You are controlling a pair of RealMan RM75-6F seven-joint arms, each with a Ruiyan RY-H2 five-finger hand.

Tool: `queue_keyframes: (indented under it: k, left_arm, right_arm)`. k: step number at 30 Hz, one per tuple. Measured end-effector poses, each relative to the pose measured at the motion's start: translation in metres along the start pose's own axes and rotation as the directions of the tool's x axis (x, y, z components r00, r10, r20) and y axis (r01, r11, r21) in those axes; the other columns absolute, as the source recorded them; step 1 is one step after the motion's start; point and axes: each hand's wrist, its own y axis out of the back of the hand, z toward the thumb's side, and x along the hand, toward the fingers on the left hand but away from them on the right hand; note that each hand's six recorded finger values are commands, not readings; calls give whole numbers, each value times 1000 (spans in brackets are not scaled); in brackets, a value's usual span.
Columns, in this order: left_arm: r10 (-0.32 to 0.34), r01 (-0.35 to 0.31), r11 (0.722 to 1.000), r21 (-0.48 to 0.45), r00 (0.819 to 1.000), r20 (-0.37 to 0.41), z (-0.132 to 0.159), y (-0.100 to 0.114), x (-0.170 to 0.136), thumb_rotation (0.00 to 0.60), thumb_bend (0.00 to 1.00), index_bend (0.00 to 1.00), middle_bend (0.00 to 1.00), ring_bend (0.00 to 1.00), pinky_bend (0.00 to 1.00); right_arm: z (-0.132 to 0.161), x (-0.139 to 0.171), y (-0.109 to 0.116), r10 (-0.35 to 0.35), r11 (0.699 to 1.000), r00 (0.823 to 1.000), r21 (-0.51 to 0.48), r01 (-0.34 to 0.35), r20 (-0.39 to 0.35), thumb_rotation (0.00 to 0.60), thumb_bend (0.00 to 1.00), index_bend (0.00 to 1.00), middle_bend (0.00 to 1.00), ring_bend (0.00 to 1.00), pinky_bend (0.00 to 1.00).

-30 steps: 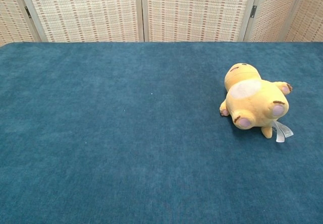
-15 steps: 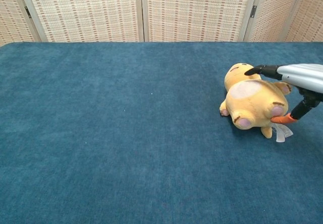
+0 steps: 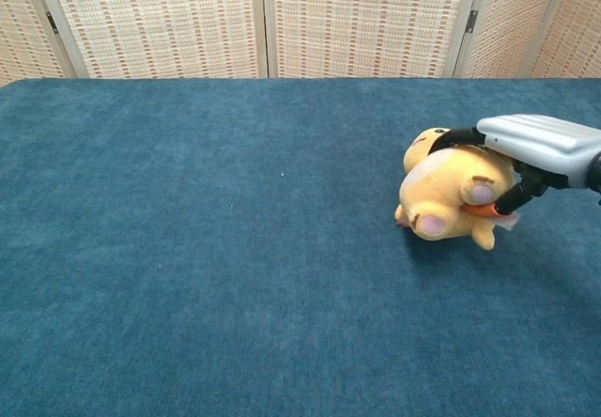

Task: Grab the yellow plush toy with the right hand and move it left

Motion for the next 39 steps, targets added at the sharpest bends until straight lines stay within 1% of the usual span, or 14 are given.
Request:
queue_keyframes:
  k: [2, 4, 7, 14, 17, 19, 20, 21, 22, 24, 26, 30, 33, 39]
  left_arm:
    - [1, -1, 1000, -2, 1000, 1, 0, 0, -1, 600, 342, 0, 0, 0, 165]
    - [2, -2, 1000, -6, 1000, 3, 1, 1, -1, 600, 342, 0, 0, 0, 165]
    - [4, -4, 1000, -14, 1000, 3, 0, 2, -1, 600, 342, 0, 0, 0, 165]
    - [11, -11, 999, -40, 1000, 3, -3, 6, -2, 600, 341, 0, 0, 0, 165]
    - [9, -9, 999, -52, 1000, 1, -6, 7, -2, 600, 342, 0, 0, 0, 165]
    - [9, -8, 998, -61, 1000, 2, -7, 8, -3, 600, 343, 0, 0, 0, 165]
    - [9, -9, 998, -64, 1000, 3, -8, 9, -3, 600, 343, 0, 0, 0, 165]
    - [12, -11, 998, -70, 1000, 5, -8, 10, -4, 600, 342, 0, 0, 0, 165]
    - [14, -14, 997, -73, 1000, 7, -9, 11, -5, 600, 342, 0, 0, 0, 165]
    - [19, -18, 997, -78, 1000, 11, -10, 14, -6, 600, 342, 0, 0, 0, 165]
    - [19, -18, 997, -80, 1000, 14, -10, 14, -7, 600, 342, 0, 0, 0, 165]
    - [21, -18, 996, -86, 999, 26, -8, 15, -9, 600, 341, 0, 0, 0, 165]
    - [22, -19, 996, -86, 999, 30, -7, 16, -10, 600, 341, 0, 0, 0, 165]
    - [19, -16, 997, -73, 999, 36, -5, 14, -10, 600, 342, 0, 0, 0, 165]
  right_arm:
    - [21, 0, 12, -72, 997, 995, -6, 72, -75, 600, 654, 651, 727, 646, 863]
    - [49, -2, 19, -121, 993, 980, -30, 118, -155, 600, 654, 651, 726, 646, 863]
    - [85, -11, 20, -148, 989, 962, -55, 139, -231, 600, 653, 651, 723, 645, 863]
    - [162, -41, -3, -131, 991, 932, -50, 122, -338, 600, 641, 651, 715, 630, 859]
    - [190, -55, -20, -116, 993, 927, -33, 112, -358, 600, 618, 650, 670, 572, 781]
    - [203, -65, -32, -99, 994, 928, 5, 108, -359, 600, 581, 596, 606, 506, 707]
    - [208, -69, -38, -89, 994, 930, 25, 105, -357, 600, 553, 505, 543, 449, 645]
    - [212, -72, -45, -76, 994, 933, 45, 98, -352, 600, 521, 341, 448, 363, 554]
    - [216, -76, -54, -51, 994, 938, 70, 80, -344, 600, 507, 236, 383, 306, 494]
    - [218, -79, -64, -8, 995, 943, 92, 41, -332, 600, 429, 22, 141, 103, 301]
    - [219, -81, -74, 44, 994, 947, 105, -11, -318, 600, 329, 0, 12, 6, 172]
    - [224, -78, -79, 107, 992, 945, 99, -80, -310, 600, 195, 0, 0, 0, 87]
    - [228, -71, -71, 102, 994, 940, 79, -81, -326, 600, 144, 0, 0, 0, 56]
    - [222, -46, -40, 61, 998, 936, 21, -57, -346, 600, 114, 0, 0, 0, 10]
